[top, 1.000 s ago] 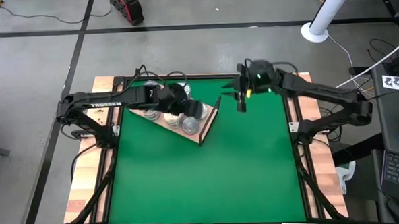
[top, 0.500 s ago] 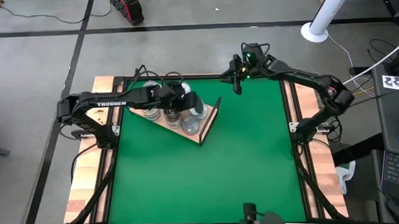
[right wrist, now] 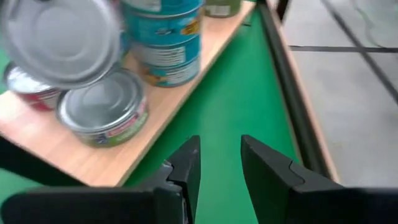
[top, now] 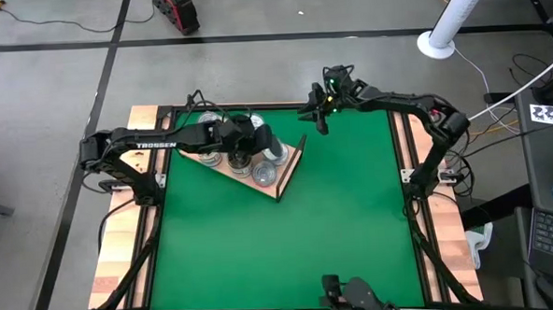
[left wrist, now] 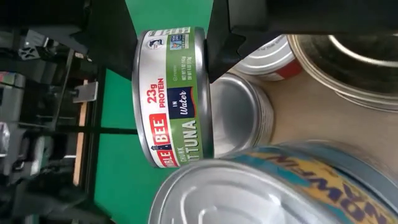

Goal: Stack canned seafood by type on shelf
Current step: Stack the green tuna can on top of the green tuna can

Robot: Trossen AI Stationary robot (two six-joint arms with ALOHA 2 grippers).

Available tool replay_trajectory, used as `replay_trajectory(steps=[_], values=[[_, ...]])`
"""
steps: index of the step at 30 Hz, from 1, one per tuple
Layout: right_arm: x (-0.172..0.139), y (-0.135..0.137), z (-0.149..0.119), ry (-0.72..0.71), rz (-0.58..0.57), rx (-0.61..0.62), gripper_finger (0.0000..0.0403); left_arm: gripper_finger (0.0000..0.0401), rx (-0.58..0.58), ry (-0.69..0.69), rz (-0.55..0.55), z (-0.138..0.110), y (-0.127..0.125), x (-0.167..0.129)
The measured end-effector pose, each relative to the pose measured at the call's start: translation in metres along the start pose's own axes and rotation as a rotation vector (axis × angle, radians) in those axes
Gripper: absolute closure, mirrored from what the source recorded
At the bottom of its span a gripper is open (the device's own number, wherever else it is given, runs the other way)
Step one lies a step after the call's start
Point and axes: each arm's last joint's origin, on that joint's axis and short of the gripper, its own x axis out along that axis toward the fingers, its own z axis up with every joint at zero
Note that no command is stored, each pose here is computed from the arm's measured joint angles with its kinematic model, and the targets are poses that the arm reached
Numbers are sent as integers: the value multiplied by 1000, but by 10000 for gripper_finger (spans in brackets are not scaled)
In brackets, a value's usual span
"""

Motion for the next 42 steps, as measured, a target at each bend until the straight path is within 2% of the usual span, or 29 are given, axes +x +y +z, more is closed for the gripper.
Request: replay_trajectory(steps=[9, 15, 23, 42], values=[[7, 0, -7, -12, 66, -11, 288, 242, -72, -10, 19, 2, 3, 7], [7, 1, -7, -16, 83, -13, 288, 242, -104, -14, -27, 2, -1, 17], [8, 4, -6, -26, 114, -39, 288, 242, -148, -10, -36, 1, -1, 29], [8, 7, -10, 0, 145, -39, 288, 233, -75, -10, -30, 0, 0, 29]])
